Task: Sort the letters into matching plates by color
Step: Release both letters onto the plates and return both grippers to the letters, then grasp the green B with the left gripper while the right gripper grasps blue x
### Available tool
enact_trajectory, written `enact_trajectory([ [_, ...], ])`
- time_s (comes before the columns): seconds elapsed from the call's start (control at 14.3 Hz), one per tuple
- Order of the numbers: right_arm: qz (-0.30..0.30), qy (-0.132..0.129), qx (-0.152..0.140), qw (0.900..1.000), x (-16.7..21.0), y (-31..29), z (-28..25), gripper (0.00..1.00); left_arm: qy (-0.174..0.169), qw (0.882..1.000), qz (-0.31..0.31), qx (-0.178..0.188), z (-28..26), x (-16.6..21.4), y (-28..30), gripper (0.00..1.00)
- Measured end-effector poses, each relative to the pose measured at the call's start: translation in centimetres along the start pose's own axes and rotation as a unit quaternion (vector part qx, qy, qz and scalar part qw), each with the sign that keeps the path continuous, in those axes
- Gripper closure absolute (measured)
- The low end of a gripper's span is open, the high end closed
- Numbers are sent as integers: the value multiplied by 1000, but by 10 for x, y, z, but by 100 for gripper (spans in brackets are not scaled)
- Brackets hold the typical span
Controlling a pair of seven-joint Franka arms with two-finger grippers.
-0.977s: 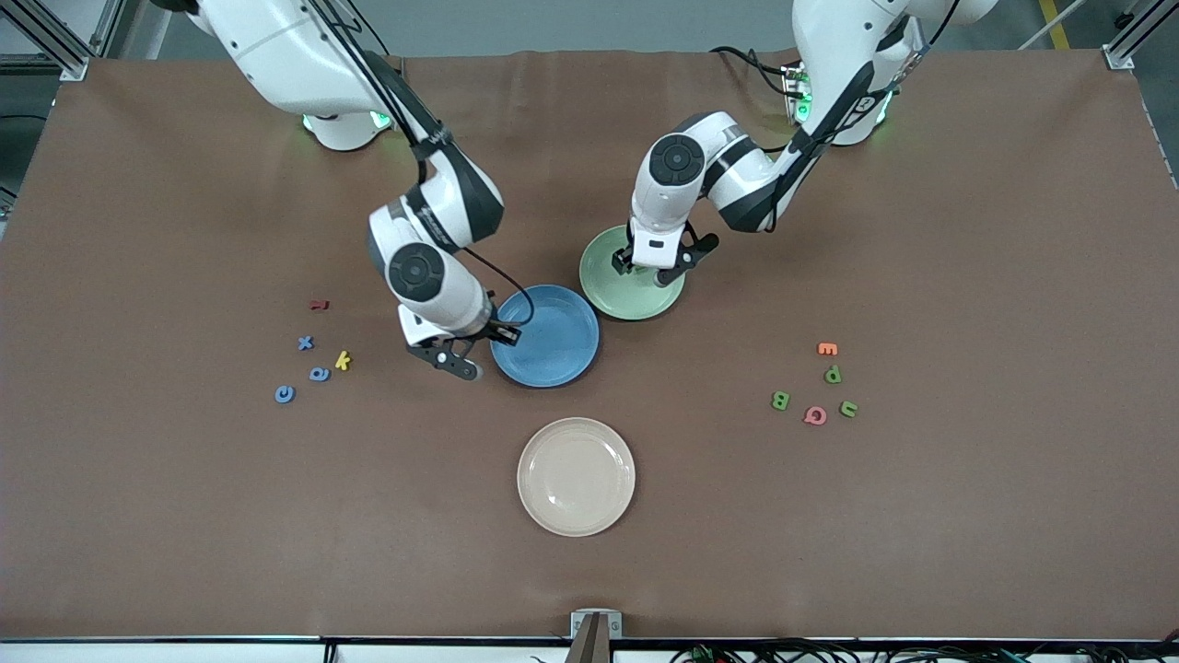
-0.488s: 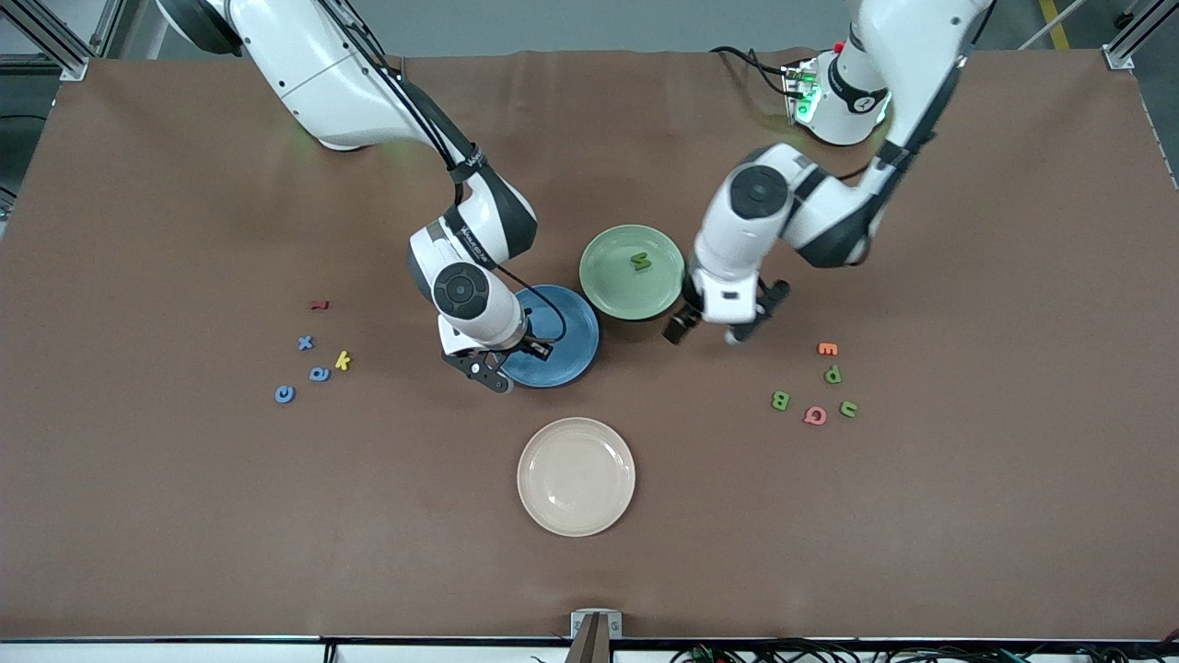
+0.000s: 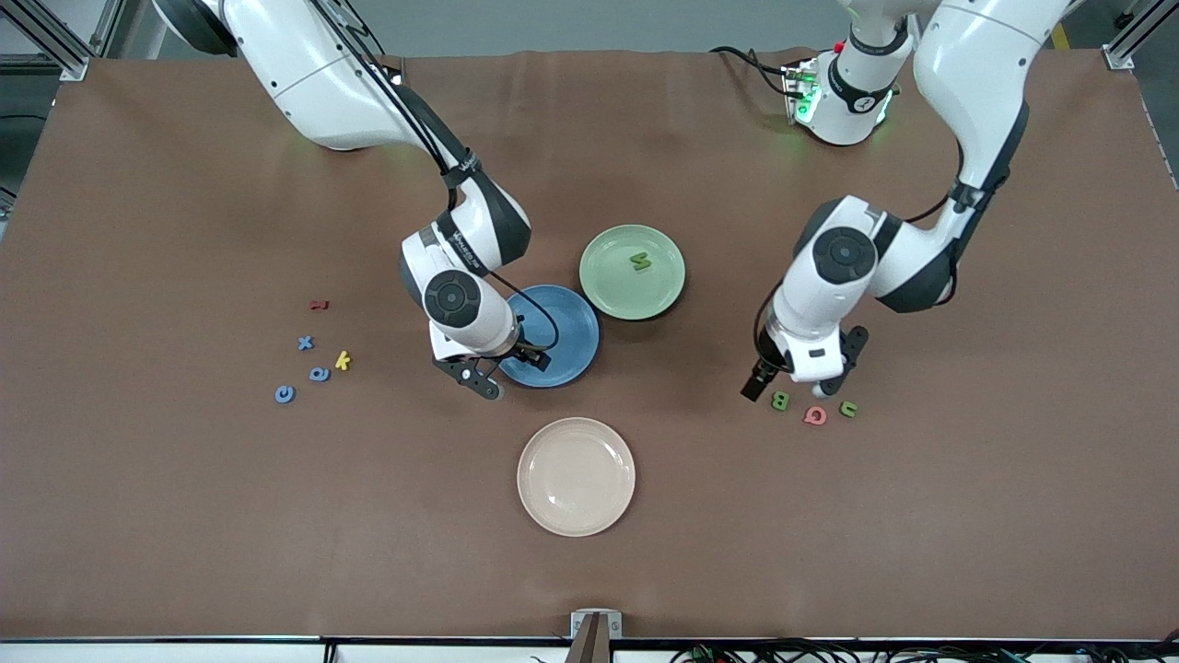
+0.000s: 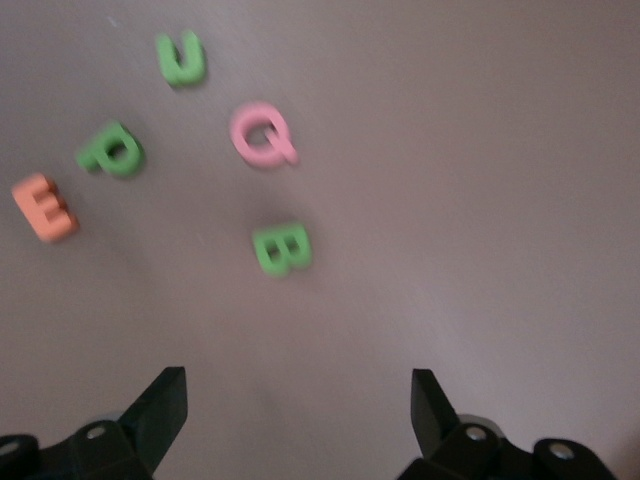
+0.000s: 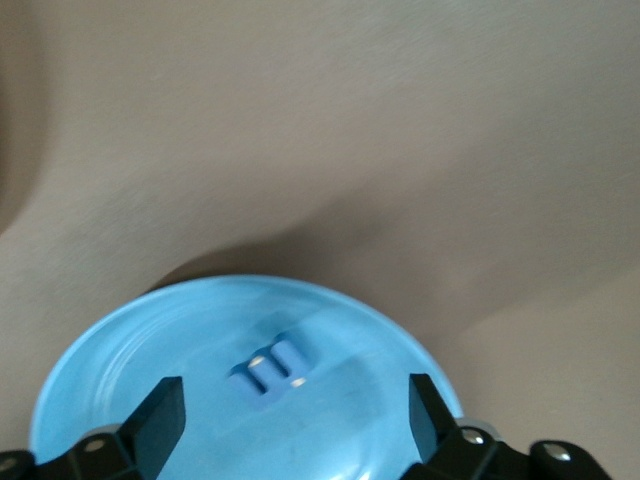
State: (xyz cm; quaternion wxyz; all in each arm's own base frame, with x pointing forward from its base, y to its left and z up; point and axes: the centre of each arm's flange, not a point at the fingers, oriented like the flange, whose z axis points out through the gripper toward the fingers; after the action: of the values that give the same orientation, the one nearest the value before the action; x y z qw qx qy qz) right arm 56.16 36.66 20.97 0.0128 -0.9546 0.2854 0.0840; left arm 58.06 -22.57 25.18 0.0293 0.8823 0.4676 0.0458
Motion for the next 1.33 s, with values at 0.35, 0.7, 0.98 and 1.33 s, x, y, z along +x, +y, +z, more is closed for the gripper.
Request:
enact_trajectory([
  [0.35, -52, -2, -73, 996, 50, 44, -47, 0, 9, 997, -81, 18, 27, 50, -12, 5],
  [0.7, -86, -2, -77, 993, 84, 90, -94, 0, 3, 988, -152, 14, 40, 52, 2, 7],
  [0.98, -98, -15, -77, 992, 120, 151, -112, 0, -4, 986, -167, 25, 58, 41, 4, 9],
  [1.33, -130, -15, -63, 989, 145, 225, -120, 0, -3, 985, -168, 46, 62, 35, 2, 10],
])
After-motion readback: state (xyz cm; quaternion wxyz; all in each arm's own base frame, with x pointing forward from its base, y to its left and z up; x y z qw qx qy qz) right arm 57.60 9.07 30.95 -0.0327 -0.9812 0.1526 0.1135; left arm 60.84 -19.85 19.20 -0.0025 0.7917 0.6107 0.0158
